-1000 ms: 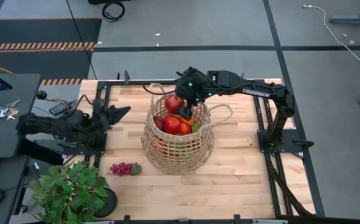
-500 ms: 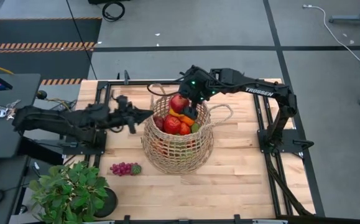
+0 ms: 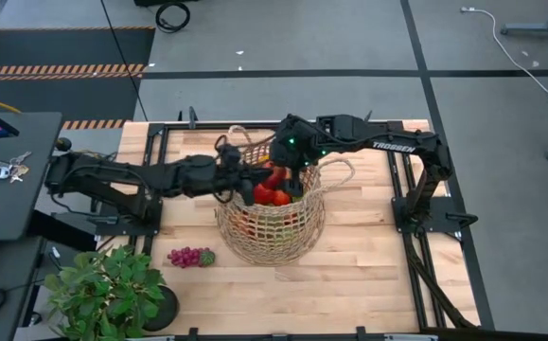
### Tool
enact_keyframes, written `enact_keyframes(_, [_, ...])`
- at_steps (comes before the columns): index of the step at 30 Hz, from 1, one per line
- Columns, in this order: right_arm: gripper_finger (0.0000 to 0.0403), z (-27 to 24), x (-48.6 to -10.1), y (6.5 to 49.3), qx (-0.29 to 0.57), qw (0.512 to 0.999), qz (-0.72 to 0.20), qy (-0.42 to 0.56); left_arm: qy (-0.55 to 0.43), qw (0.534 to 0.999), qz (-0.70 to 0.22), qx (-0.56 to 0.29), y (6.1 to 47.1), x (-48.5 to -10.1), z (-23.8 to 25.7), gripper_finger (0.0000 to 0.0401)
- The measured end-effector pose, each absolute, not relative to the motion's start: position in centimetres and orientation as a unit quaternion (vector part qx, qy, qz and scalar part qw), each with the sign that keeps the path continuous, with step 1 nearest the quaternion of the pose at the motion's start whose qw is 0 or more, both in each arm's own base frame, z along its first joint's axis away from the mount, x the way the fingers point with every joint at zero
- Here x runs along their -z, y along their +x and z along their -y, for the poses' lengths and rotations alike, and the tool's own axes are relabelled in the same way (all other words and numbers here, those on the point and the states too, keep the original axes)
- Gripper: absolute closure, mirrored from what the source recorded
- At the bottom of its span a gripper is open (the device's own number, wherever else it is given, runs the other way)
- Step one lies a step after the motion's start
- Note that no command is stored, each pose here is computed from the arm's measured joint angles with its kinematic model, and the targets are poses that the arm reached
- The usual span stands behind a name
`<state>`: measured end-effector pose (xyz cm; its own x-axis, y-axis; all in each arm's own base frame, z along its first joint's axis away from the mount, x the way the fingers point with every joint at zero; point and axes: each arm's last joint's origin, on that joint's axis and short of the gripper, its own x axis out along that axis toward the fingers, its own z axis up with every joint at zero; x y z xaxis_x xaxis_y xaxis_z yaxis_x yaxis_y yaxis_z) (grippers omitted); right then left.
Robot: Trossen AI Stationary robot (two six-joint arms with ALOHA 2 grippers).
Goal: Build produce basket
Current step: Put the red pomegranate into the brown basket, then put the violet grapes into the brown basket
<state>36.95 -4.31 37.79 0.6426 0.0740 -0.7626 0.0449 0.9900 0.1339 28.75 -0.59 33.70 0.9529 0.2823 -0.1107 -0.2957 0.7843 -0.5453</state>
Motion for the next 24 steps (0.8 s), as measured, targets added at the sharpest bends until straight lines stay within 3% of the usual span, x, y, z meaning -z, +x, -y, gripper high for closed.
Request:
enact_keyframes(14, [0.0003, 3.6, -39.0, 35.4, 0.004, 0.897, -0.43, 0.098, -0.298, 0.934, -0.069, -0.183, 30.1, -33.1, -0.3, 0.039])
enact_keyframes(24, [0.0003, 3.6, -43.4, 33.7, 0.02, 0.925, -0.373, 0.071, -0.291, 0.934, -0.11, -0.174, 29.3, -32.8, -1.2, 0.039])
